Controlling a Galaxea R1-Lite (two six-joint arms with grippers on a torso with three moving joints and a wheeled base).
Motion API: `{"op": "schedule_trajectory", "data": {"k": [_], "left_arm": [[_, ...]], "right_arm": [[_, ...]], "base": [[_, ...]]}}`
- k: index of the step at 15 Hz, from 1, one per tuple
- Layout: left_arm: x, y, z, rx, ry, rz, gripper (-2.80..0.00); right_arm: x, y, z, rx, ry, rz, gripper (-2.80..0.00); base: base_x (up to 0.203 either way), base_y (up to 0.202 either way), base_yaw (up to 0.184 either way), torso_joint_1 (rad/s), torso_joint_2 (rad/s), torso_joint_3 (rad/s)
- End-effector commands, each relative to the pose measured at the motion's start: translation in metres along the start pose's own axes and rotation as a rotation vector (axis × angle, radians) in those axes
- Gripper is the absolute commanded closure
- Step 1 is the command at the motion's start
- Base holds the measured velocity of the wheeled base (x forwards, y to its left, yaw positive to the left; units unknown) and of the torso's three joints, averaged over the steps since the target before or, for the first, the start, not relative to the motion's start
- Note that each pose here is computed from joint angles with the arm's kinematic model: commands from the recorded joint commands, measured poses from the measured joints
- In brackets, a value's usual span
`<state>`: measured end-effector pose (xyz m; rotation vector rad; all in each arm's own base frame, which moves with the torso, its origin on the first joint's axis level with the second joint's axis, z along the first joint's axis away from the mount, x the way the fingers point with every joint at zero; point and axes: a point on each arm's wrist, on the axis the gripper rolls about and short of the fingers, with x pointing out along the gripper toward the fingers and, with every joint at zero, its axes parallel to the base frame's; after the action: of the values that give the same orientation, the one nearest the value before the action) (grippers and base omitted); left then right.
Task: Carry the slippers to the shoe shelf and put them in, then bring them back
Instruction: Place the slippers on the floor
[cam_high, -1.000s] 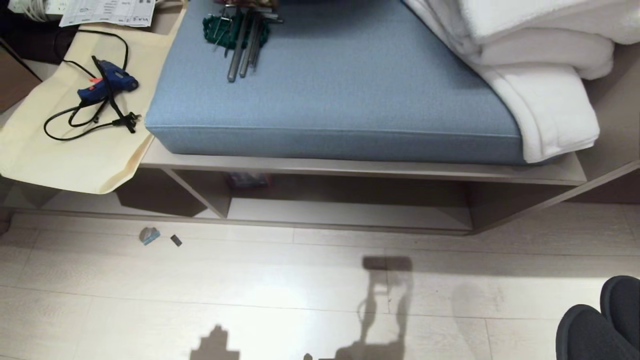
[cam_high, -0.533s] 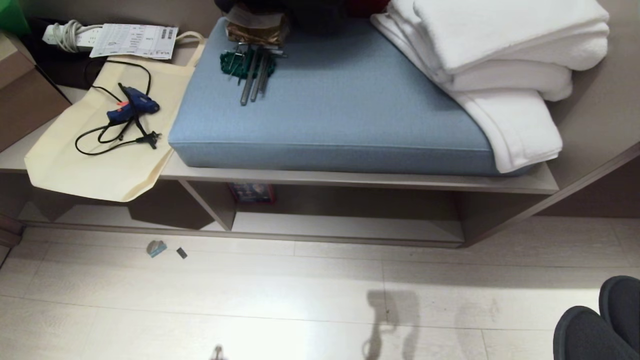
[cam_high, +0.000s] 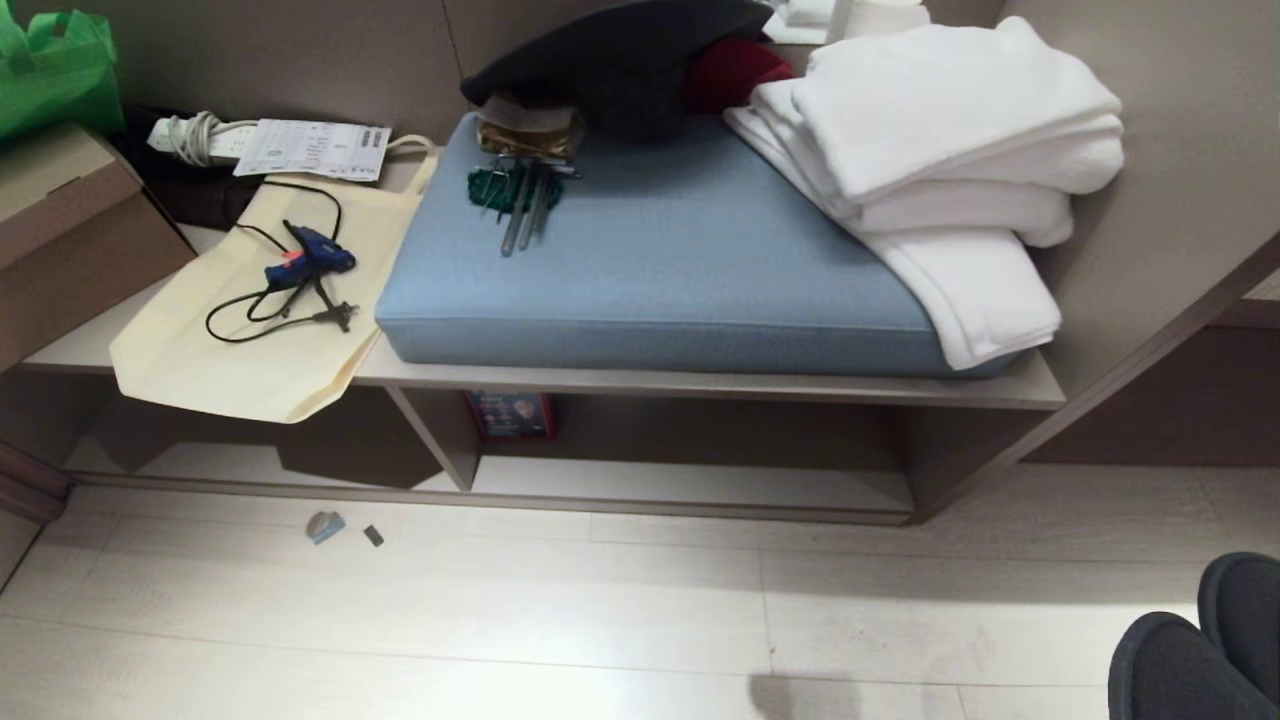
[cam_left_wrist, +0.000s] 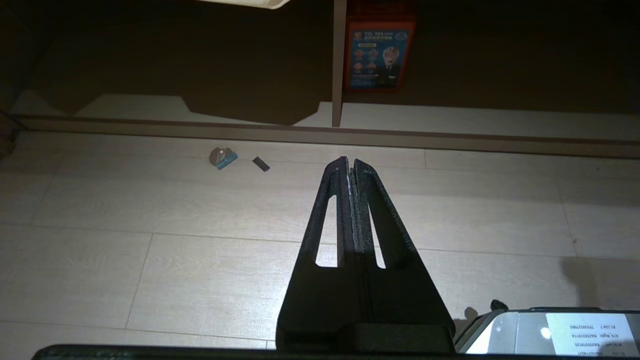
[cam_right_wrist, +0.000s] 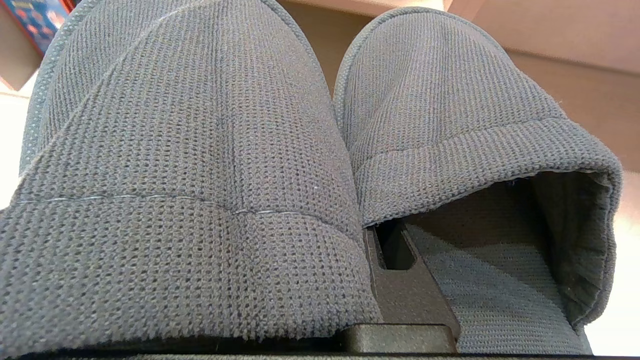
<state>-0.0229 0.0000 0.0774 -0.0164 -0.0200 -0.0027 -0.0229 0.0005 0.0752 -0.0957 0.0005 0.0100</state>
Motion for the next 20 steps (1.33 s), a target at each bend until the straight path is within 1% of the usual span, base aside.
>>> {"op": "schedule_trajectory", "data": {"k": [1, 20], "left_arm": [[0.0005, 0.0, -0.0021, -0.001, 0.006, 0.0, 0.0], [0.0005, 0.0, -0.0021, -0.001, 0.006, 0.0, 0.0]], "right_arm": [[0.0002, 0.0, 0.0001, -0.001, 0.002, 0.001, 0.0], [0.0002, 0.0, 0.0001, 0.001, 0.002, 0.0, 0.0]], "base": [[0.0, 0.0, 0.0, 0.007, 0.0, 0.188], [0.0, 0.0, 0.0, 0.002, 0.0, 0.203]]}}
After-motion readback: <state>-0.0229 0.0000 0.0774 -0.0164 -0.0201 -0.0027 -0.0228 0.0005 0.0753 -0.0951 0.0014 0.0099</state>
